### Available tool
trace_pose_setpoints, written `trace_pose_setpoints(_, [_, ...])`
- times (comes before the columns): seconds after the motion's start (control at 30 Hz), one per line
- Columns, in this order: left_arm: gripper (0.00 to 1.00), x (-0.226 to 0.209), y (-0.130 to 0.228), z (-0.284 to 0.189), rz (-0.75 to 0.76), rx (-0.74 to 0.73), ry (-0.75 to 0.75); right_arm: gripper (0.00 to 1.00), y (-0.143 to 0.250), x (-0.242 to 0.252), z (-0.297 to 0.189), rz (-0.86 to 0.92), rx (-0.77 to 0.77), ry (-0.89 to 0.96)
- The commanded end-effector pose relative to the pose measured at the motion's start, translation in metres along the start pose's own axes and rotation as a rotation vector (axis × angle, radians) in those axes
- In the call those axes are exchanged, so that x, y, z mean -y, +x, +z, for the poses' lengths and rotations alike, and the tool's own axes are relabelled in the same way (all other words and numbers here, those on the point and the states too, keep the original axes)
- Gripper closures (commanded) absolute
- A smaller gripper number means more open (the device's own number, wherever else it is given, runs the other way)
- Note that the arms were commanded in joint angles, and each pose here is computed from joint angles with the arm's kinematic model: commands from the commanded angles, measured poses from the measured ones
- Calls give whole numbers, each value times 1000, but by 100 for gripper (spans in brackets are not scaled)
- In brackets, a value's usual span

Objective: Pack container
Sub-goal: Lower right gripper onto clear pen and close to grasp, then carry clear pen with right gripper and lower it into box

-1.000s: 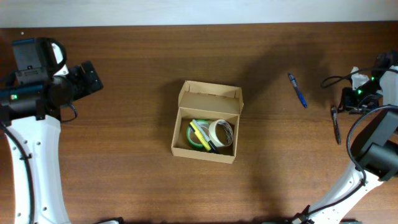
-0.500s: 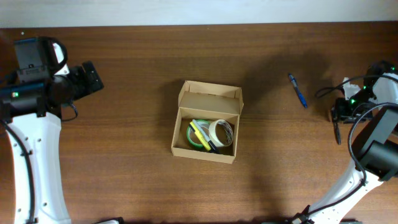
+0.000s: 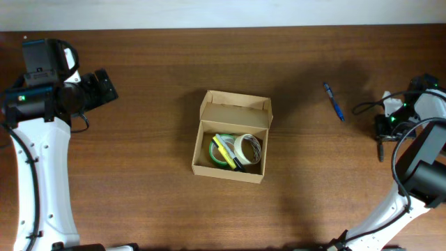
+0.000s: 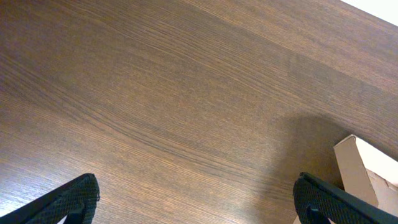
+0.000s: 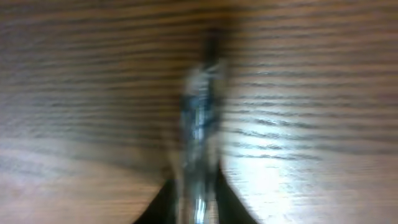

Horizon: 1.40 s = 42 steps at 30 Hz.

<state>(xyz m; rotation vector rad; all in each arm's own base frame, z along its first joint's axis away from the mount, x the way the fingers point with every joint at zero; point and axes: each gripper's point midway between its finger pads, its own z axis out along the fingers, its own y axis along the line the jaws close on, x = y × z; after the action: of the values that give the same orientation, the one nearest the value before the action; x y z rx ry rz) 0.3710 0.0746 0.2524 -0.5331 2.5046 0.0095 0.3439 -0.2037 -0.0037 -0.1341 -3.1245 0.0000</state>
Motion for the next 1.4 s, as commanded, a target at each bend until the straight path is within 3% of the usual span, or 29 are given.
trace_pose_setpoints(0.0, [1,-3,0,1,13,-2,-11,94,27,-22,38,13,-104,-81])
trace_pose_setpoints(0.27, [1,-3,0,1,13,-2,-11,96,24,-25,37,69,-96,-98])
trace_pose_setpoints(0.4, [1,-3,0,1,13,-1,-11,96,10,-25,15,84,-70,-121])
trace_pose_setpoints(0.53, [1,-2,-2,1,13,5,-9,96,-25,-17,-46,87,19,-85])
trace_pose_setpoints(0.73, [1,-2,-3,1,13,8,-9,96,-86,-38,-184,-18,287,4])
trace_pose_setpoints(0.87, [1,-2,-3,1,13,8,-9,96,-106,-105,-265,-163,474,-27])
trace_pose_setpoints(0.97, [1,-2,-3,1,13,8,-8,96,-101,-173,-292,-302,517,-78])
trace_pose_setpoints(1.37, [1,-2,1,1,13,-7,-8,96,-15,-415,-259,-880,328,-201])
